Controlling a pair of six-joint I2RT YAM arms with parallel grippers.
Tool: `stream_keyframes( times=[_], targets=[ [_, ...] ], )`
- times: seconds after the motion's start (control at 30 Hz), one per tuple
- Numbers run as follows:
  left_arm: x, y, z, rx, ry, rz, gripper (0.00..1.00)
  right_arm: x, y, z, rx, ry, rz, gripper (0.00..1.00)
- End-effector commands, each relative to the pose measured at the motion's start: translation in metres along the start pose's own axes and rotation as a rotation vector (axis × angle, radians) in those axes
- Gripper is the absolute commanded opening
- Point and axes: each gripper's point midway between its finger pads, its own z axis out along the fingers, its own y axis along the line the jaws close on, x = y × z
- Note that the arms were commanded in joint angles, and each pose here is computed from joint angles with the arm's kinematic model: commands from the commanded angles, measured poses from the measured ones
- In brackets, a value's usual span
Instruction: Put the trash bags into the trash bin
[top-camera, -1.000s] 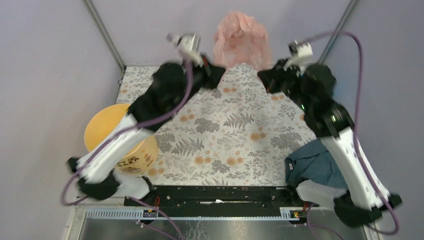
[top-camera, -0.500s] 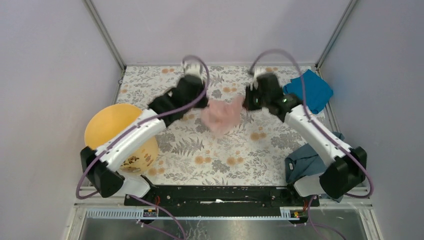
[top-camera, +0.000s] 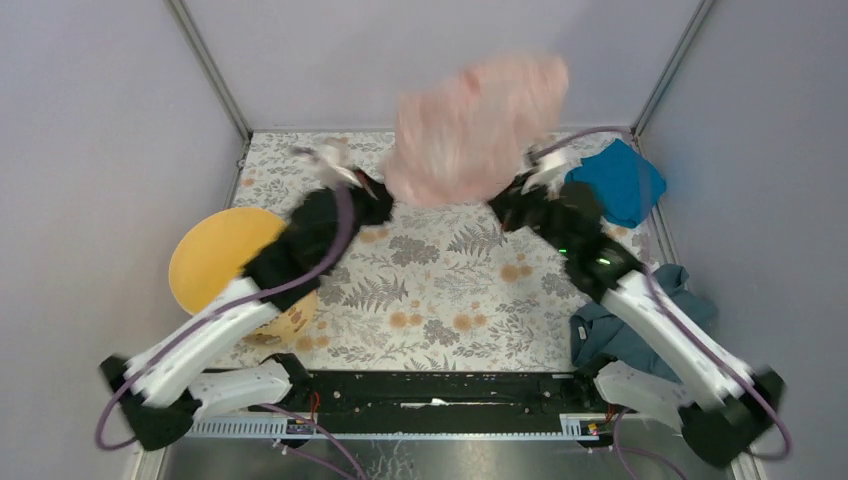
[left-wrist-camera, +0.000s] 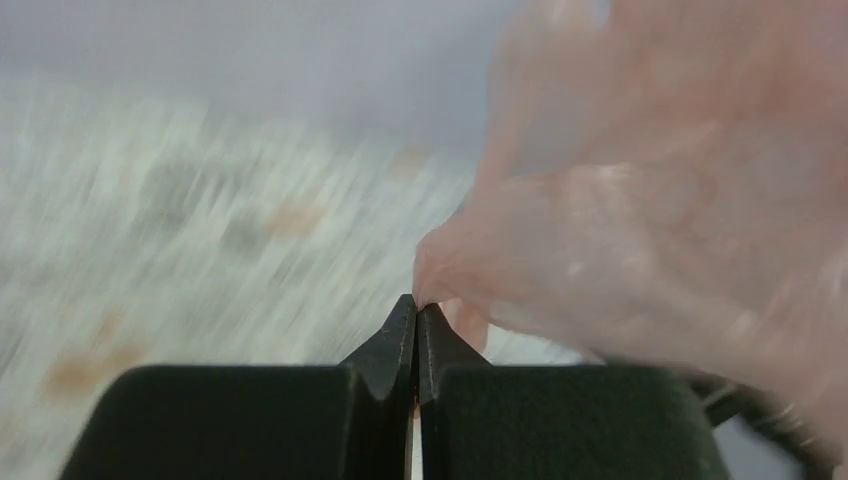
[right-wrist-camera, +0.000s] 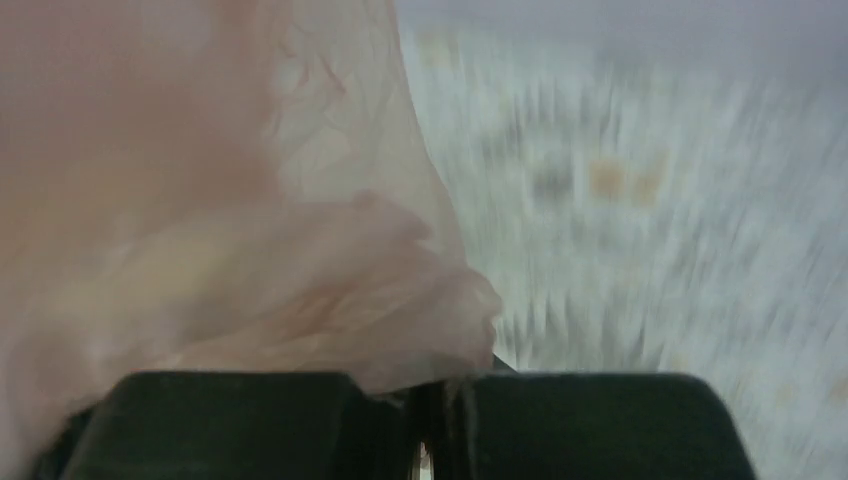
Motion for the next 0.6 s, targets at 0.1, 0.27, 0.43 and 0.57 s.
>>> stream_keyframes(
  times=[0.1, 0.27, 0.43, 0.57],
  targets=[
    [0.183, 0.112, -0.034, -0.236, 0.495, 0.104, 0.00, 0.202, -0.024, -0.016, 0.081, 0.536, 0.206, 0.00],
    [0.048, -0.005, -0.008, 0.081, 0.254, 0.119, 0.00, 0.051, 0.007, 0.010, 0.002, 0.327, 0.082, 0.00],
    [-0.082, -0.106, -0.034, 0.388, 0.006, 0.070, 0.00, -0.100, 0.066, -0.012, -0.200, 0.000, 0.040, 0.00],
    [-0.041, -0.056, -0.013, 0.195, 0.022, 0.027, 0.00, -0.075, 0.048, -0.015, -0.147, -0.045, 0.020, 0.00]
  ],
)
